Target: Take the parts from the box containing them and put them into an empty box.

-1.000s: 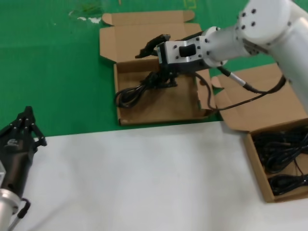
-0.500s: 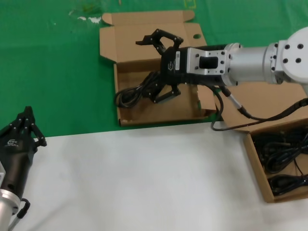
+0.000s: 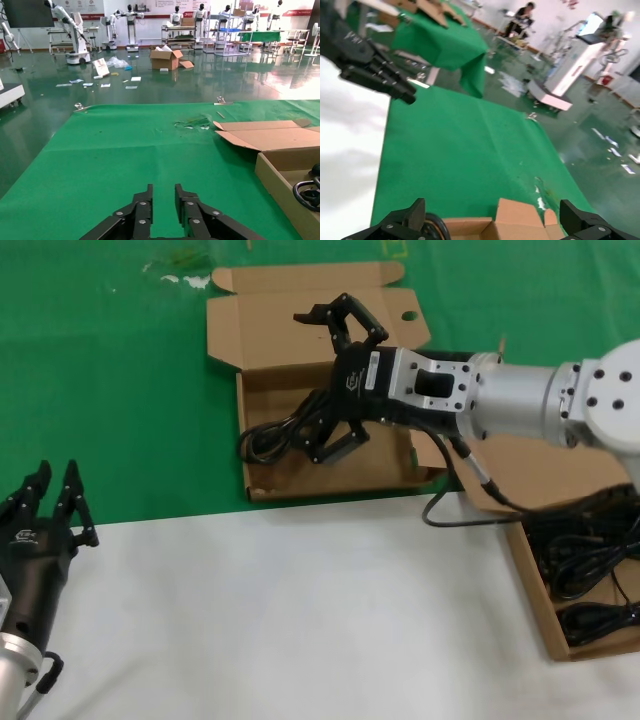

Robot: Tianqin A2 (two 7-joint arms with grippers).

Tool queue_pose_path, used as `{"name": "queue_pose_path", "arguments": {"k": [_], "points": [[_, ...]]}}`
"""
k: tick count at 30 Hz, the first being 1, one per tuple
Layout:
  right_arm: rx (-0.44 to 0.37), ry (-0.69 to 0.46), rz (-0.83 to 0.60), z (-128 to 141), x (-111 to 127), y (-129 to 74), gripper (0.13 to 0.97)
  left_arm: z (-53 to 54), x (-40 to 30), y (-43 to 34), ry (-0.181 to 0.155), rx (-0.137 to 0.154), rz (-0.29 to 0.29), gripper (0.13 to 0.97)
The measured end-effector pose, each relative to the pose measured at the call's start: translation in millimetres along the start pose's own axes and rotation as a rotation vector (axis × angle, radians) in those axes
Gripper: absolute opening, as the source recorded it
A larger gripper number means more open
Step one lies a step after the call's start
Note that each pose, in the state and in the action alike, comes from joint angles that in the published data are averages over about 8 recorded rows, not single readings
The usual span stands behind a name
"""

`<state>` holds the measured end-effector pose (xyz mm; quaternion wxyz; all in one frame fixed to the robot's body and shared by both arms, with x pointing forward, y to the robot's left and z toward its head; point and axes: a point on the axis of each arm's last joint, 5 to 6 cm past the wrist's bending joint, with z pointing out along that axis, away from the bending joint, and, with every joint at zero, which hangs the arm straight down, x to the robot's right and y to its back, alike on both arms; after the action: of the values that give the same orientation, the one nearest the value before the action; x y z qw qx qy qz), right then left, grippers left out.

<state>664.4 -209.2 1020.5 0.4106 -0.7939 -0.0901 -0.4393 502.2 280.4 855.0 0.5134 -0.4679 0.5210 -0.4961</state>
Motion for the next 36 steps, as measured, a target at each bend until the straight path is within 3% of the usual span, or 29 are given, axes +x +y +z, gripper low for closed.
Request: {"name": "queue_pose_path", "arguments": {"k": [3, 11, 15, 23, 32, 36], "points": [[0.013, 0.034, 0.038, 0, -9, 3, 0.913, 0.0, 0.0, 0.0, 0.0, 0.0, 0.0, 0.237], [0.04, 0.132, 0.147, -3, -33, 11, 0.956, 0.0, 0.0, 0.0, 0.0, 0.0, 0.0, 0.384], [0.048, 0.182, 0.204, -6, -45, 15, 0.96, 0.0, 0.0, 0.0, 0.0, 0.0, 0.0, 0.384], [0.055, 0.283, 0.318, -13, -69, 24, 0.966, 0.0, 0.0, 0.0, 0.0, 0.0, 0.0, 0.594], [0.045, 0.4, 0.446, -25, -97, 33, 0.966, 0.0, 0.0, 0.0, 0.0, 0.0, 0.0, 0.783], [0.036, 0.453, 0.503, -31, -109, 37, 0.966, 0.0, 0.0, 0.0, 0.0, 0.0, 0.0, 0.829]]}}
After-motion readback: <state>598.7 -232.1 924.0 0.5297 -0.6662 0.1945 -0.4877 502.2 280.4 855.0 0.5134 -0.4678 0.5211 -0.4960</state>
